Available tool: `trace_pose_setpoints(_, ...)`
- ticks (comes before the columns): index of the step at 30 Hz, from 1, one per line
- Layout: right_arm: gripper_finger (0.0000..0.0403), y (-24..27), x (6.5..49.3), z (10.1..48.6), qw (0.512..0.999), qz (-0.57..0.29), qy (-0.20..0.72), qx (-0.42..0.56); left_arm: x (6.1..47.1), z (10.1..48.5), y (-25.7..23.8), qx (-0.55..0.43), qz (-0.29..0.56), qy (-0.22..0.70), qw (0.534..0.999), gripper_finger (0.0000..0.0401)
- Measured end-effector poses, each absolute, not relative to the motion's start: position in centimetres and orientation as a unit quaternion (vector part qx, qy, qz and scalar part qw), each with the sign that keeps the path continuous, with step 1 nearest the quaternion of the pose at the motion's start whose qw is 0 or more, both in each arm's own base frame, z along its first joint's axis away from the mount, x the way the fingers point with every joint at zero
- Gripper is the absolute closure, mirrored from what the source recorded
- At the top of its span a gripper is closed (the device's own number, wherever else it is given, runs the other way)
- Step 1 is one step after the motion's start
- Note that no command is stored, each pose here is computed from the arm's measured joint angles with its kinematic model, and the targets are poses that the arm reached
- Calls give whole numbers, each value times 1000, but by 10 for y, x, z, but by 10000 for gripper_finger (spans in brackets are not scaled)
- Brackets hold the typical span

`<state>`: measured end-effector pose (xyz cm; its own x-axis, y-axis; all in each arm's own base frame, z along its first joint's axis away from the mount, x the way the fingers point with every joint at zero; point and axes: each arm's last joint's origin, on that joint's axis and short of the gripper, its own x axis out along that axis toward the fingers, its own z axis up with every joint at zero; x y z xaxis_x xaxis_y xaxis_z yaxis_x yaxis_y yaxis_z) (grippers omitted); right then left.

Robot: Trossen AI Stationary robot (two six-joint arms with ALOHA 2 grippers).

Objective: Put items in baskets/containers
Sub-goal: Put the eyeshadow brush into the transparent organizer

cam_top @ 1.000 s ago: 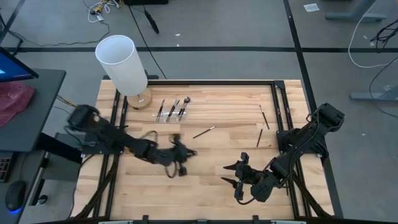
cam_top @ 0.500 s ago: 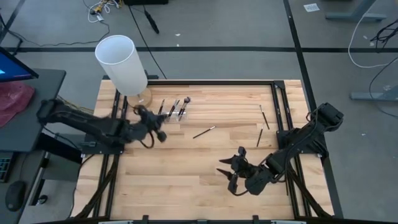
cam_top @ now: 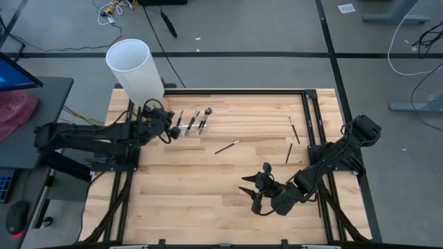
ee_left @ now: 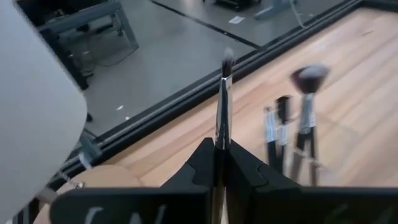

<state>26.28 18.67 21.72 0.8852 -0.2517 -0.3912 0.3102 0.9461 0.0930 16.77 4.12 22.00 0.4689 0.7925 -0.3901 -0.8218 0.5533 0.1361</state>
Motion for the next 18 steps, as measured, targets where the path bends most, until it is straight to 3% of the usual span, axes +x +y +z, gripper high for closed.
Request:
trace_pose_setpoints(7,232,187,263,218,968,-144,189,76,163,192,50,-74,446,206,868,378)
trace_pose_setpoints(18,231,185,265,218,968,-147,185,81,160,187,57,-118,450,191,865,366)
